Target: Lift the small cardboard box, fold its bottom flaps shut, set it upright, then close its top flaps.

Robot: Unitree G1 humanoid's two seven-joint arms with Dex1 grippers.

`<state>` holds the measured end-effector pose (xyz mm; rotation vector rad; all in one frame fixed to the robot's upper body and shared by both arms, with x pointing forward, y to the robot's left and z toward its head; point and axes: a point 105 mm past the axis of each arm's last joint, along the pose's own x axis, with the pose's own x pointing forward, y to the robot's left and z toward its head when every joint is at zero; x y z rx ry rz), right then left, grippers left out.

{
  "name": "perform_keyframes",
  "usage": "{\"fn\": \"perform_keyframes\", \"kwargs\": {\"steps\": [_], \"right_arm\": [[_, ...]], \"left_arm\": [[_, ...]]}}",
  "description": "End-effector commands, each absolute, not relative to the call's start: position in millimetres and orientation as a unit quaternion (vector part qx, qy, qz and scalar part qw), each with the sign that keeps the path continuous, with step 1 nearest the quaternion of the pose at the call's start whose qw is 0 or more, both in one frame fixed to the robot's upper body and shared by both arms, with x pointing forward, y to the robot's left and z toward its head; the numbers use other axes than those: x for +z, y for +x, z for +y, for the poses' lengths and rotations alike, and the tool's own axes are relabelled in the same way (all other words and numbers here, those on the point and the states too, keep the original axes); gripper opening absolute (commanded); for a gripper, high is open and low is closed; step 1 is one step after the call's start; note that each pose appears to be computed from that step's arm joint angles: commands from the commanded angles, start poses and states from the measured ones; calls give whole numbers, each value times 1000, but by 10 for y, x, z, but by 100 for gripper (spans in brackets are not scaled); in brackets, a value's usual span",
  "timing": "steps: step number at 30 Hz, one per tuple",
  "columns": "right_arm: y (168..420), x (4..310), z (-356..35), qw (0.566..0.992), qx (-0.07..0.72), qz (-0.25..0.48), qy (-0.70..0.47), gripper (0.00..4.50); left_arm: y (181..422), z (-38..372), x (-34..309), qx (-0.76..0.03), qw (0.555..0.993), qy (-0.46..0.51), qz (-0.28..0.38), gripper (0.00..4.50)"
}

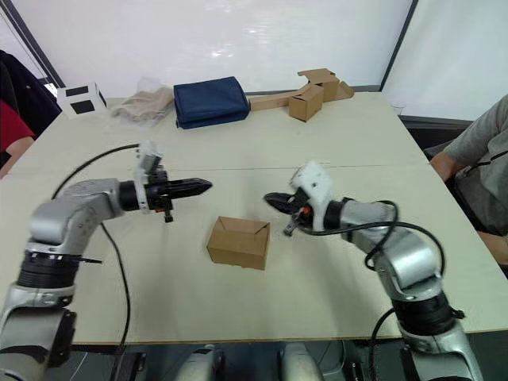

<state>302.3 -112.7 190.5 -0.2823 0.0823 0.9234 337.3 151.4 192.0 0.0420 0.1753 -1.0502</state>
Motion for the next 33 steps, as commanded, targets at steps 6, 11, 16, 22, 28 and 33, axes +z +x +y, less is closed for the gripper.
{"fn": "perform_keyframes", "kwargs": {"steps": [6, 11, 16, 22, 28, 33], "right_arm": [[2890, 1375, -1434, 875, 401, 126, -238, 0], [2602, 1112, -1100, 838, 483, 164, -191, 0], [2644, 1055, -936, 827, 500, 155, -204, 0], [2919, 1080, -913, 844, 456, 125, -253, 0], [2883, 1037, -914, 836, 467, 133, -255, 0], [2767, 1021, -900, 824, 492, 147, -241, 0]], "left_arm": [[3107, 1619, 1331, -481, 860, 24, 170, 1], [2936, 1465, 1133, -499, 844, 10, 194, 1], [2843, 1282, 1059, -521, 830, 7, 199, 1], [2854, 1214, 1074, -522, 831, 3, 193, 1], [2901, 1258, 1098, -511, 839, 4, 187, 1], [2966, 1326, 1105, -497, 848, 7, 181, 1]]}}
